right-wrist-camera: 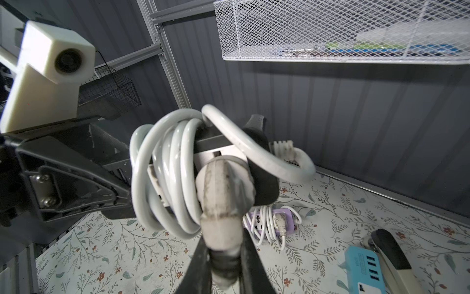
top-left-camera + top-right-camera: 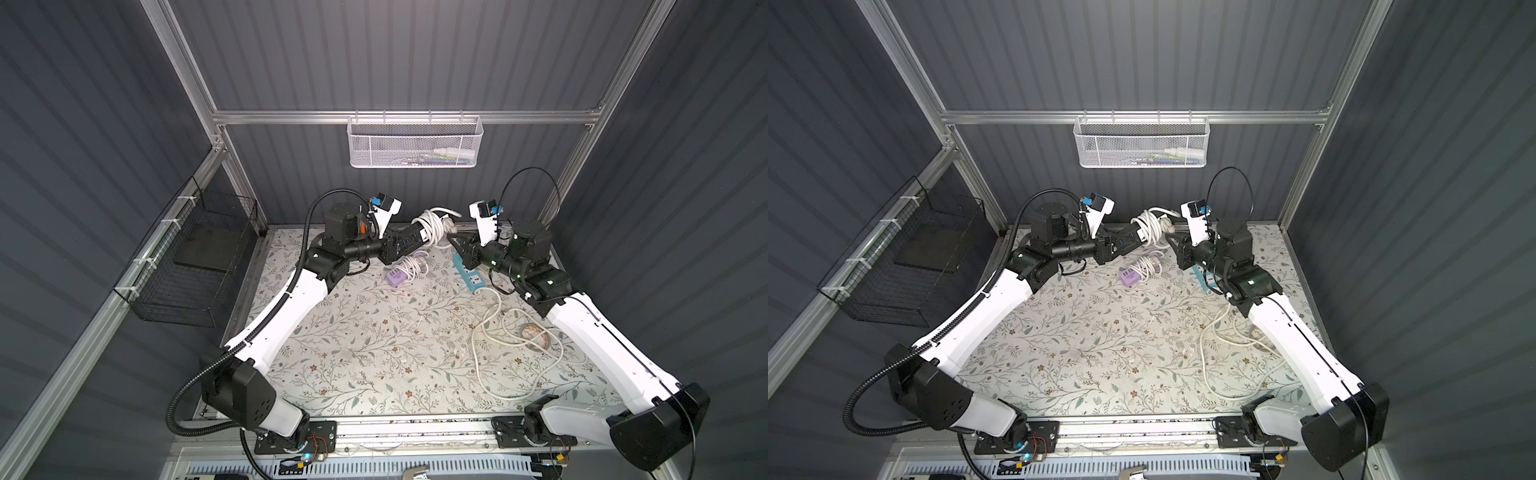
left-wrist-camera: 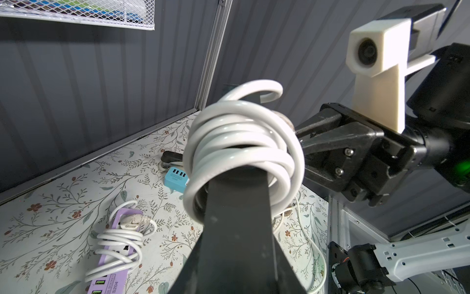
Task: Unwrap the cord wrapped around the power strip
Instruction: Unwrap the power cord from the power strip.
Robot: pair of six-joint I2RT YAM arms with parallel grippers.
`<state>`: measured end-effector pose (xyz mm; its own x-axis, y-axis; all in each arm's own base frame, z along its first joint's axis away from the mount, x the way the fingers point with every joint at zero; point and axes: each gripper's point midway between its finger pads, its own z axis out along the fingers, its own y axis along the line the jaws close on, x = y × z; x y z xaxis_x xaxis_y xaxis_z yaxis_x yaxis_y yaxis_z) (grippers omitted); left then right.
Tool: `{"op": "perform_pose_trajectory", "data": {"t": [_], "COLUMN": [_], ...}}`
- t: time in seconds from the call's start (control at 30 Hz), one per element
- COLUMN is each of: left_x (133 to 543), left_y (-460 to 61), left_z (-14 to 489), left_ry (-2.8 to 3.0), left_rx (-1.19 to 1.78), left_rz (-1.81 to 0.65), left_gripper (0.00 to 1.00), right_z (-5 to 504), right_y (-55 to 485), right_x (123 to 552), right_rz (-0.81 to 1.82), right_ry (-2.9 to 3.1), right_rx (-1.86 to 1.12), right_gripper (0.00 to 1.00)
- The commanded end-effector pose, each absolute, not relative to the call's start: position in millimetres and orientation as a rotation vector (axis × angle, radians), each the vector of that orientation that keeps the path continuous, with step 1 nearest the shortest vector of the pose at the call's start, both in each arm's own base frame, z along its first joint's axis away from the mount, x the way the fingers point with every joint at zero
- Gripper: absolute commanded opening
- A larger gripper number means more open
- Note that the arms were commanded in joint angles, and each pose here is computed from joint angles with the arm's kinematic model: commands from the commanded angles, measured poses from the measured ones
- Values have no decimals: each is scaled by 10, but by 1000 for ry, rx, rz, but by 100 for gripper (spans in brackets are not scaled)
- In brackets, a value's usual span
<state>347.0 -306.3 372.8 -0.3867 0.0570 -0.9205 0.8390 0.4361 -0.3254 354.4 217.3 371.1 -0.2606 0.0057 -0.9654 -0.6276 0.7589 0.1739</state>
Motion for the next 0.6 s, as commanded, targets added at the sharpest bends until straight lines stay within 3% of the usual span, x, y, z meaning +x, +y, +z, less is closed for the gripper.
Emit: {"op": "perform_pose_trajectory", "data": {"t": [0.0, 0.27, 0.57], "left_x": [4089, 4118, 4077], "left_y": [-2566, -2590, -2519], "left_z": [3931, 3920, 3984], "left_ry": [1734, 1735, 1717], "left_rx": [492, 477, 474], "left_rz": [-815, -836, -820], "left_gripper": [0, 0, 0], "right_z": [3848, 3785, 3870], "right_y": [2294, 3029, 2353], "right_x": [3382, 3208, 3355], "right_rz": [616, 623, 650], "right_ry": [1721, 1711, 1723], "right_rx": [-510, -658, -465], "right_gripper": [0, 0, 0]}}
